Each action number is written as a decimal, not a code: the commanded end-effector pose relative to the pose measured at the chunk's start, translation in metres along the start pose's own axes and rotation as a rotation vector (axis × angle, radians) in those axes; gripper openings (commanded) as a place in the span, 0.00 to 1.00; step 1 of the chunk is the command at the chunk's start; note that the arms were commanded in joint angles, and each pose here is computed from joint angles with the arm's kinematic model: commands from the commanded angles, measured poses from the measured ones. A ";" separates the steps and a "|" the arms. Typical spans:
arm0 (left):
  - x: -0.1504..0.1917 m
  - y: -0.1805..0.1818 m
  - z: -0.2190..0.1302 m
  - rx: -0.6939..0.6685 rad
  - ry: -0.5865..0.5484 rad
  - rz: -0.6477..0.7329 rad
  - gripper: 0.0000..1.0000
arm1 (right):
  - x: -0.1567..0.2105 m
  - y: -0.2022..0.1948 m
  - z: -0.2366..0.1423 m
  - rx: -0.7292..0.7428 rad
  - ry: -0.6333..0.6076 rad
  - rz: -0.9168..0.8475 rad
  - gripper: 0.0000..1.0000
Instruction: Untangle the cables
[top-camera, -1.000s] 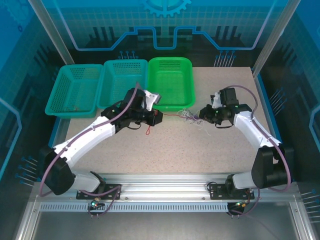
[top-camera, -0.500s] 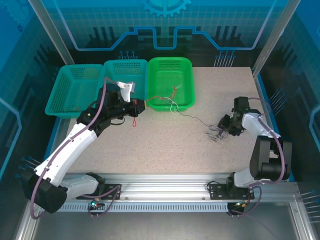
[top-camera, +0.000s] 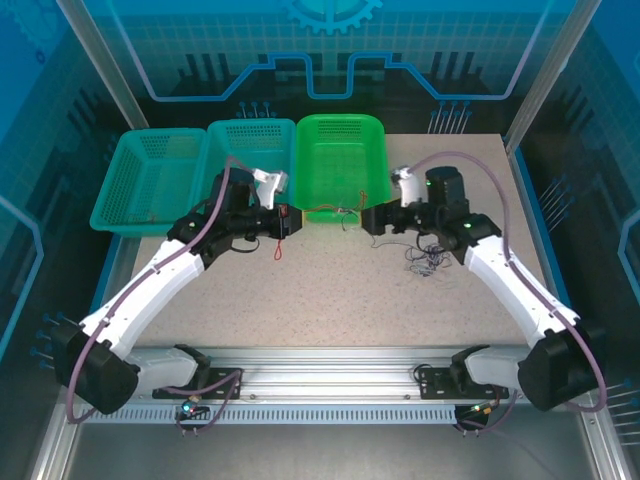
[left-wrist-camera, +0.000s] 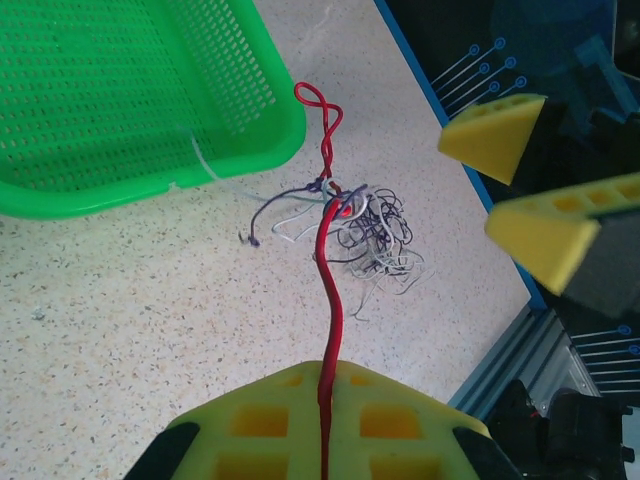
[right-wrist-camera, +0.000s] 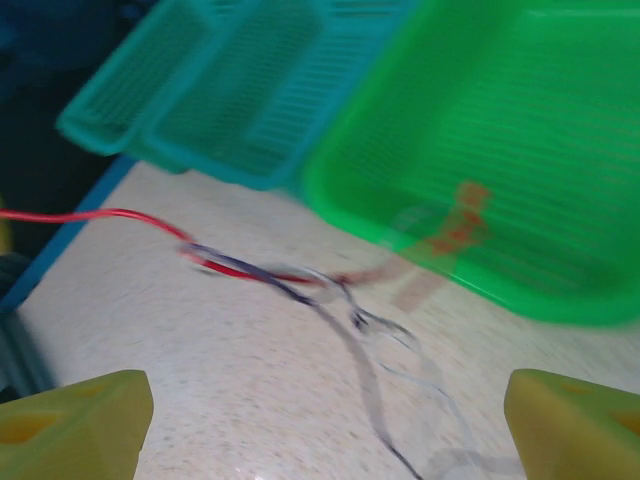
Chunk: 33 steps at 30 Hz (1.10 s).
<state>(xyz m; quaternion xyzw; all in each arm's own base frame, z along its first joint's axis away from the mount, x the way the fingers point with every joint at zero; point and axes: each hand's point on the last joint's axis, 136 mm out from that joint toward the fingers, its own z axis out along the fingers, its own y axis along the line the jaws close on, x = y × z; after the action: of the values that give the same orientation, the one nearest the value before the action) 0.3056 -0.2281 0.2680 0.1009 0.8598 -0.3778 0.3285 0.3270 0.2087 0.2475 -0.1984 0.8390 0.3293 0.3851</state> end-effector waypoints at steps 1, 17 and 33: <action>-0.011 -0.021 -0.002 0.067 -0.017 0.046 0.00 | -0.001 0.014 0.028 -0.088 0.017 -0.068 0.91; -0.021 -0.027 -0.013 0.055 -0.086 0.056 0.00 | 0.056 -0.081 0.071 0.315 0.169 0.138 0.26; -0.063 0.007 -0.089 -0.055 -0.358 -0.042 0.00 | 0.123 -0.164 0.004 0.521 0.166 0.495 0.00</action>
<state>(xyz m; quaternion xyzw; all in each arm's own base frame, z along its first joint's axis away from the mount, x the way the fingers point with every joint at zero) 0.3123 -0.1680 0.3417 0.0281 0.8055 -0.3778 0.4557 0.3574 0.1124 0.0904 0.0280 0.9439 0.1872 0.2704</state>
